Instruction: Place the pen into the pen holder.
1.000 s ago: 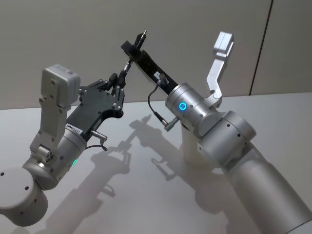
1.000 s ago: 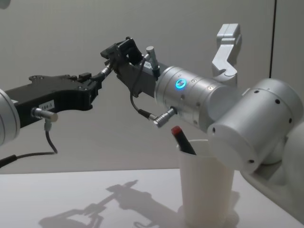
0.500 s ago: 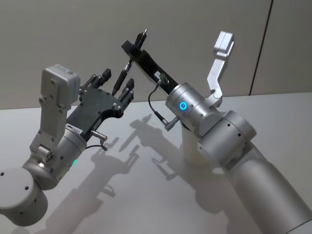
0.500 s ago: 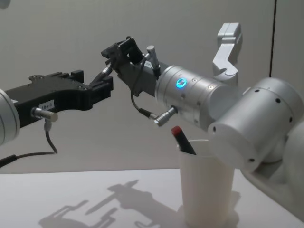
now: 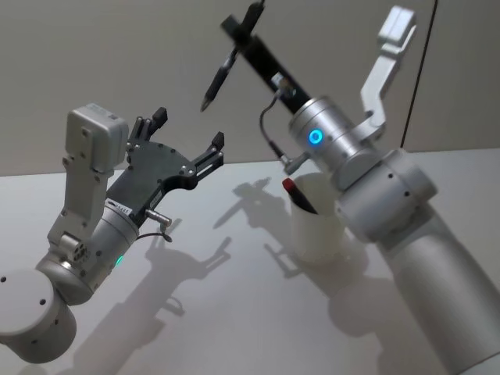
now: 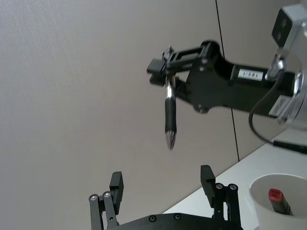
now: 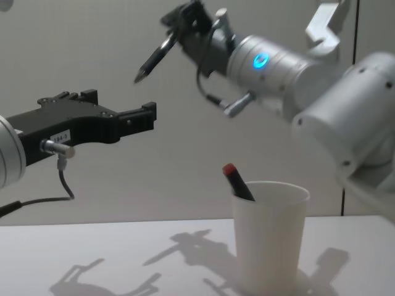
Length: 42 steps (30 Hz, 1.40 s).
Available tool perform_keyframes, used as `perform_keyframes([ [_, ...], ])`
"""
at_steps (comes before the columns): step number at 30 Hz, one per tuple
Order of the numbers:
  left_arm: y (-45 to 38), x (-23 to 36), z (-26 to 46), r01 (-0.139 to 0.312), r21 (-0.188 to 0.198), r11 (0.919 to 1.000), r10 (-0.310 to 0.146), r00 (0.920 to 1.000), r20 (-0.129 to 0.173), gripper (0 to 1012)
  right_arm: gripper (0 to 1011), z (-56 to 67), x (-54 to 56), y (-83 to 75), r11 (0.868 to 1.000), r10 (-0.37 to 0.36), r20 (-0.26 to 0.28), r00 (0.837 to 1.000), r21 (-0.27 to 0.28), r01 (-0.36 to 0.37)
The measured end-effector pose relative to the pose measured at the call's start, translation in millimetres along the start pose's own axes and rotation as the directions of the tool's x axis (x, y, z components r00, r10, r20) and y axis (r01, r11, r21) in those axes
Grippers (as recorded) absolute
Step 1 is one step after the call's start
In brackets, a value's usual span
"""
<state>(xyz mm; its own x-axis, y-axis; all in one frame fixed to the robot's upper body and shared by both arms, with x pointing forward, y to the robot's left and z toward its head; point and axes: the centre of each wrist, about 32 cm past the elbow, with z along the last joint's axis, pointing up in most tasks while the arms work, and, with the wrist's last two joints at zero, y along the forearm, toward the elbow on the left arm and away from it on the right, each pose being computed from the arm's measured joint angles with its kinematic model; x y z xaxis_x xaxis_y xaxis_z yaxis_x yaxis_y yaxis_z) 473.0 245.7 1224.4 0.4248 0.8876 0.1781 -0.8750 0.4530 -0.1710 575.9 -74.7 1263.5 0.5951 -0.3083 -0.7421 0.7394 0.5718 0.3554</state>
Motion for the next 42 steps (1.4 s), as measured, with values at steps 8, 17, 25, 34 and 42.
perform_keyframes([
  [8, 1.8, 3.9, 3.2, -0.036, 0.011, 0.9993, 0.036, 0.9992, 0.018, 1001, 131, 25.4, -11.2, -5.4, 0.998, 0.000, 0.133, 0.991, 0.063, -0.008],
  [17, 4.9, 13.7, 11.1, -0.130, 0.031, 0.9911, 0.128, 0.9895, 0.067, 1001, 131, 42.4, -16.7, -19.5, 0.996, -0.035, 0.287, 0.957, 0.087, 0.011],
  [25, 6.7, 23.9, 18.1, -0.202, 0.038, 0.9786, 0.197, 0.9743, 0.109, 1001, 131, 49.8, -17.2, -34.3, 0.996, -0.071, 0.405, 0.912, 0.085, 0.039],
  [34, 7.7, 30.3, 22.7, -0.247, 0.040, 0.9683, 0.239, 0.9614, 0.136, 1001, 131, 52.3, -13.3, -54.6, 0.993, -0.114, 0.530, 0.840, 0.068, 0.092],
  [42, 8.2, 33.1, 24.6, -0.266, 0.041, 0.9630, 0.258, 0.9548, 0.148, 1001, 131, 49.9, -7.7, -72.9, 0.988, -0.146, 0.631, 0.762, 0.051, 0.147],
])
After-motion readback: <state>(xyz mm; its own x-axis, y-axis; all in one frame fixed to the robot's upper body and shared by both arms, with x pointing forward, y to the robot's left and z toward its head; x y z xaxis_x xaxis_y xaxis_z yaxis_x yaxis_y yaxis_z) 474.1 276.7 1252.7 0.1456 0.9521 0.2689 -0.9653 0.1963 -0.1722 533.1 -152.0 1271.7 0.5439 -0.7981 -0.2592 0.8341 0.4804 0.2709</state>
